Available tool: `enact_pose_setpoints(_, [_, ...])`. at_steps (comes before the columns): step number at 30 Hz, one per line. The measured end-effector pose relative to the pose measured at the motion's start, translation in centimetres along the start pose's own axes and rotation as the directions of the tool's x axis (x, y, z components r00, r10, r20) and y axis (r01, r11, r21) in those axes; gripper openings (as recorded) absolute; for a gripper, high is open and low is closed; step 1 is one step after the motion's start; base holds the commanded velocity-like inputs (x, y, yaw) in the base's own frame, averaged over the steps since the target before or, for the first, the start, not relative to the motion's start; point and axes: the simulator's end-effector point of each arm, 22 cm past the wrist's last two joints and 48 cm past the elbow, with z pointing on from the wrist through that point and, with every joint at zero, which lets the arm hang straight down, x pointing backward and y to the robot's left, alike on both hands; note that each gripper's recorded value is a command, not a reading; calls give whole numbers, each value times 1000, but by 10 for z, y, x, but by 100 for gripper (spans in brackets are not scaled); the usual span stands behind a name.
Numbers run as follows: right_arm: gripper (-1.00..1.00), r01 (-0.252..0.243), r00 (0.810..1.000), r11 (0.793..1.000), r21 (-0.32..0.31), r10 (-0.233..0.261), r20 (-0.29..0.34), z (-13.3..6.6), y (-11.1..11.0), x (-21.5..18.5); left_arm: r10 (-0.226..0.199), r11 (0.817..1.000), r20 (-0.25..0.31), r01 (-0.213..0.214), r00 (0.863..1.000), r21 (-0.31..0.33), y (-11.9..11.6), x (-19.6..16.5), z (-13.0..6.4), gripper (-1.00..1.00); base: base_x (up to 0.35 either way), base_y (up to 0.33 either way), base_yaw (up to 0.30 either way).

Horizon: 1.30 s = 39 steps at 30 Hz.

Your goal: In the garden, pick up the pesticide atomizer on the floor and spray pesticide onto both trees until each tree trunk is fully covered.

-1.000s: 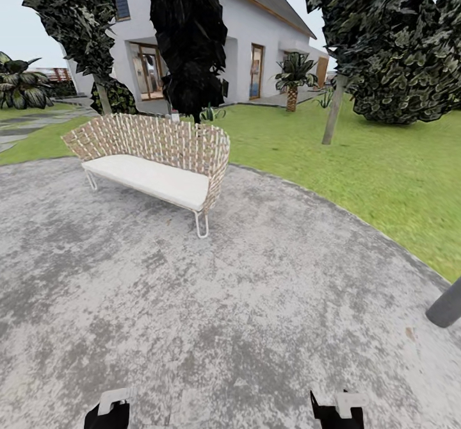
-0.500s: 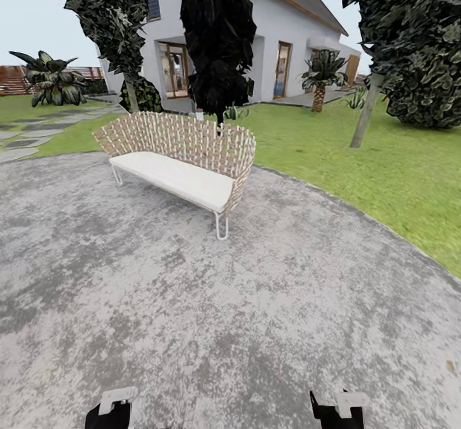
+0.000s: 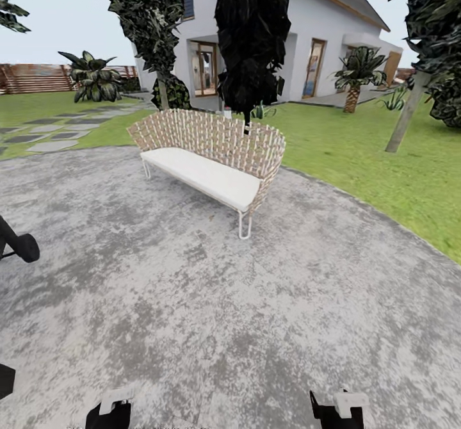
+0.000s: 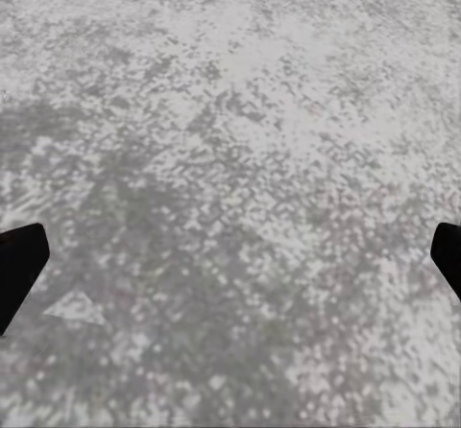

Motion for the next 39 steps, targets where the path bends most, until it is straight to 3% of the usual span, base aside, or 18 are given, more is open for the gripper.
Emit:
enact_pose_setpoints(27, [100, -1, 1000, 1000, -3, 1, -11, 0, 3, 5, -12, 1000, -12, 11, 1000, -5, 1, 5, 1, -100, 1, 0, 266])
enact_pose_setpoints(39, [100, -1, 1000, 1000, -3, 1, -14, 0, 3, 7, -10, 1000, -14, 10, 1000, -4, 1, 7, 1, -100, 302, 0, 231])
